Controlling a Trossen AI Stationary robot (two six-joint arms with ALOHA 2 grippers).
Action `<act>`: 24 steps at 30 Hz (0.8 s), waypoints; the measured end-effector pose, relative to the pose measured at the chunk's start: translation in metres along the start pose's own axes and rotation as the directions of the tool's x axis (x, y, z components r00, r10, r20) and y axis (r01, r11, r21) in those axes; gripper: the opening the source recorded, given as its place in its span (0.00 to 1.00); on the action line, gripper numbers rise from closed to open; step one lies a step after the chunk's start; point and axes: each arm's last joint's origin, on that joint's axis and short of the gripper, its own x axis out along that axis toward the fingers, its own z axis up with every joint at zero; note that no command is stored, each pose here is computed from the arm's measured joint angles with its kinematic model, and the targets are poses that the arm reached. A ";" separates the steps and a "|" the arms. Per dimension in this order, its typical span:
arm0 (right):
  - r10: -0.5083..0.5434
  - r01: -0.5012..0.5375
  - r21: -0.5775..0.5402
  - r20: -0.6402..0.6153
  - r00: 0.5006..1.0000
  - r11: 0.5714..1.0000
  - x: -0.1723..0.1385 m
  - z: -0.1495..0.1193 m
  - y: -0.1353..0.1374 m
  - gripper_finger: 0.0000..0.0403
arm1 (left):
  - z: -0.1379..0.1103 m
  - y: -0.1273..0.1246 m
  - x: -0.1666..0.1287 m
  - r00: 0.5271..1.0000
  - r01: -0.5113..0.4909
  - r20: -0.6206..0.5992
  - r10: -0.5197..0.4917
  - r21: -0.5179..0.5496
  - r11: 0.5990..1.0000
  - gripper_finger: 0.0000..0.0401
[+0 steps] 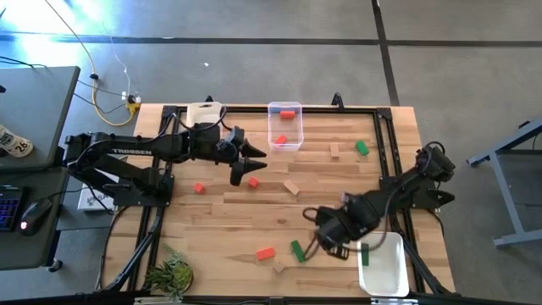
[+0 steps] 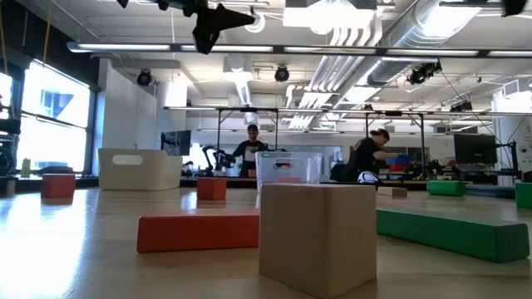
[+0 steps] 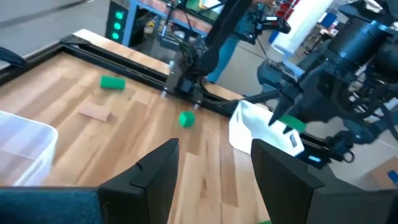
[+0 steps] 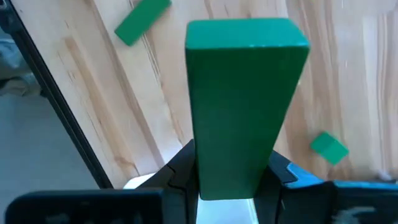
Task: Sort & place blocks by color
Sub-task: Put the green block into the bottom white bin
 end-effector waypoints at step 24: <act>-0.231 0.241 0.096 -0.097 0.968 0.966 0.041 -0.087 0.064 0.21 | -0.014 -0.033 0.002 0.992 0.112 -0.058 -0.113 -0.022 0.993 0.47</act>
